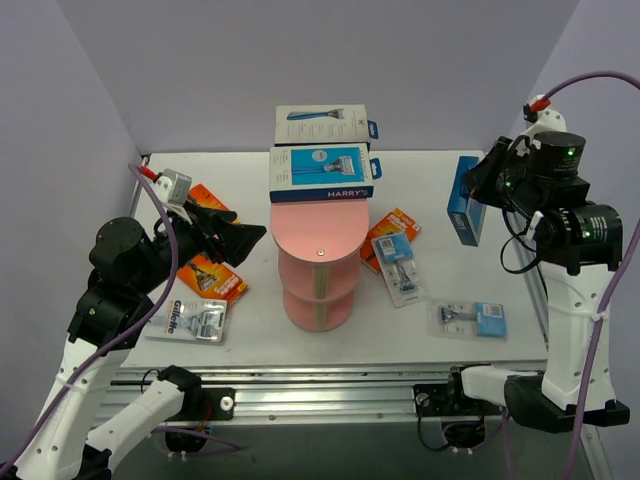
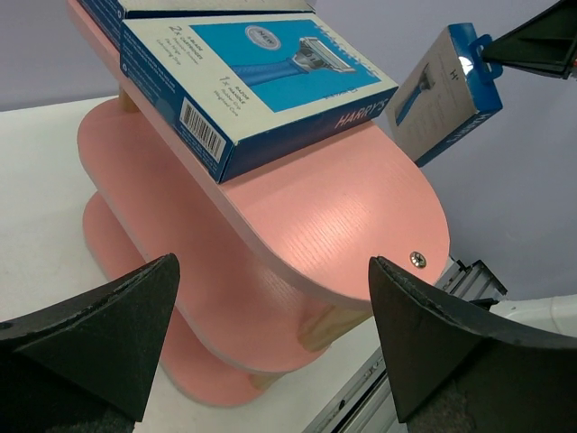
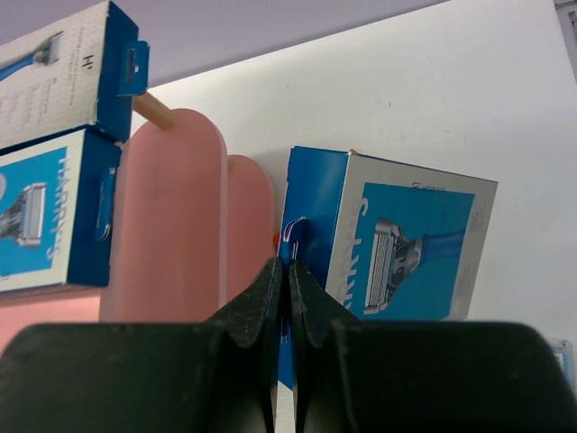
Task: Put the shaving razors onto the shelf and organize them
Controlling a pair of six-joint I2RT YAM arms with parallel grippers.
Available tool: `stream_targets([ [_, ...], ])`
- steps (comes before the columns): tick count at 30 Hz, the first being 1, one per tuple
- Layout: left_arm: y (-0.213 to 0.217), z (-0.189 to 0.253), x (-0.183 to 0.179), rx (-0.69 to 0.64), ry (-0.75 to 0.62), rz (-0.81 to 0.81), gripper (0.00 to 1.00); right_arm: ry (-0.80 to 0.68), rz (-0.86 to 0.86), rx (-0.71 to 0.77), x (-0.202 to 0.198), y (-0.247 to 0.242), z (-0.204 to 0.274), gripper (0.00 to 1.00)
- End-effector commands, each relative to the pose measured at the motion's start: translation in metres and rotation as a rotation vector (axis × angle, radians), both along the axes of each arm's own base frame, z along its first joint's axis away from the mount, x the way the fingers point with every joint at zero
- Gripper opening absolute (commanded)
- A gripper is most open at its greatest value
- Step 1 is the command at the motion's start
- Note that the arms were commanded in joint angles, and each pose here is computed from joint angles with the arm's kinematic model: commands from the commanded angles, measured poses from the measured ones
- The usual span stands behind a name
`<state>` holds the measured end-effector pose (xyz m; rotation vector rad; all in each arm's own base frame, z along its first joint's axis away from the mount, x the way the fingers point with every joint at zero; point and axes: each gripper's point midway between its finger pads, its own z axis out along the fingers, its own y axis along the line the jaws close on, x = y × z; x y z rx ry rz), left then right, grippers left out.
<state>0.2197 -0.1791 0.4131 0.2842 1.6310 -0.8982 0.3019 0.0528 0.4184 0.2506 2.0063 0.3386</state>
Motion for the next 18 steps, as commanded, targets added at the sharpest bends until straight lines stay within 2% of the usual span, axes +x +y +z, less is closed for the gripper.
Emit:
stream_targets([
  [1,0.0,0.005,-0.009,-0.031,-0.014,-0.019,0.95,-0.034,0.067,0.051,-0.015,0.013,0.013,0.0],
  [9,0.001,-0.015,-0.011,-0.029,0.029,-0.009,0.95,-0.08,0.149,0.057,-0.04,0.024,0.039,0.0],
  [18,0.004,-0.017,-0.014,-0.025,0.044,0.0,0.95,-0.204,0.273,0.131,-0.064,0.045,0.098,0.0],
])
